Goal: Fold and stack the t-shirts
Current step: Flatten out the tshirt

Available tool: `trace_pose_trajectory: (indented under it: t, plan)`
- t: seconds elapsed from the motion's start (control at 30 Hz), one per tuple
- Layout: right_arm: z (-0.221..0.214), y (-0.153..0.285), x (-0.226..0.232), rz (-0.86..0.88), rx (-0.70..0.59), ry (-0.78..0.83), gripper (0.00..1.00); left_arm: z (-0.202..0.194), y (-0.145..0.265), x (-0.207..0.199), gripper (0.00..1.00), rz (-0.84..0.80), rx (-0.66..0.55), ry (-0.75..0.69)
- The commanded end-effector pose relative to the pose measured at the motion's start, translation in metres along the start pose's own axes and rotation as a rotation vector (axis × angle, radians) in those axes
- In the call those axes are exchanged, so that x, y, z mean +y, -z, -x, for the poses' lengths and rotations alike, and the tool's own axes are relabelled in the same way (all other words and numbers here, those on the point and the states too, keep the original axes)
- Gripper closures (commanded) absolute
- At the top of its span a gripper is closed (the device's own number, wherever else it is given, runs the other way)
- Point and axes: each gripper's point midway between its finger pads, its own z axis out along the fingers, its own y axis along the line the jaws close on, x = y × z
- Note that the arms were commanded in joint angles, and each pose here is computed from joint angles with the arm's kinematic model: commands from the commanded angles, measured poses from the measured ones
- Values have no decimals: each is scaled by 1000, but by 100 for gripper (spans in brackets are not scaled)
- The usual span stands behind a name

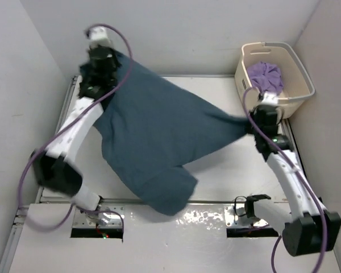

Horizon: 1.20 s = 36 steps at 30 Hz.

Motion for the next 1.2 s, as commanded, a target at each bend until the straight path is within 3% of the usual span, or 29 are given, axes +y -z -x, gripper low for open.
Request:
trace_pose_trajectory:
  t: [0.0, 0.03, 0.07, 0.1, 0.17, 0.2, 0.4, 0.47, 0.6, 0.77, 0.93, 1.07, 1.17]
  plan:
    - [-96, -16, -15, -107, 193, -102, 96, -128, -42, -30, 52, -159, 217, -58]
    - [-119, -18, -20, -135, 254, -92, 89, -179, -62, -40, 32, -167, 309, -79]
    - [-144, -18, -19, -121, 327, -79, 45, -209, -67, -48, 4, -195, 390, -95]
    - [-163, -21, -16, -113, 403, -63, 30, -240, -68, -44, 0, -165, 489, -125]
    - [-179, -19, -12, -92, 474, -53, 6, -276, -90, -49, 0, -114, 571, -131]
    - [-181, -20, -11, -82, 481, -50, 1, -290, -85, -46, 0, -101, 637, -153]
    - [-158, -27, 10, 54, 412, -21, 1, -288, -61, -60, 0, -198, 642, -33]
    - [-159, -31, 28, 155, 412, -23, 1, -296, -34, -56, 0, -210, 695, 23]
    - [-168, -42, 39, 188, 454, -40, 1, -349, 29, -48, 0, -191, 855, 40]
    - [-195, -56, 48, 220, 537, -55, 1, -409, 73, -46, 0, -192, 1011, 24]
    - [-210, -66, 50, 211, 569, -72, 1, -455, 70, -41, 0, -152, 1100, -29]
    - [-225, -73, 45, 173, 611, -59, 1, -468, 40, -60, 0, -186, 1087, -42]
    - [-243, -77, 49, 181, 667, -79, 1, -505, 22, -68, 0, -200, 1139, -62]
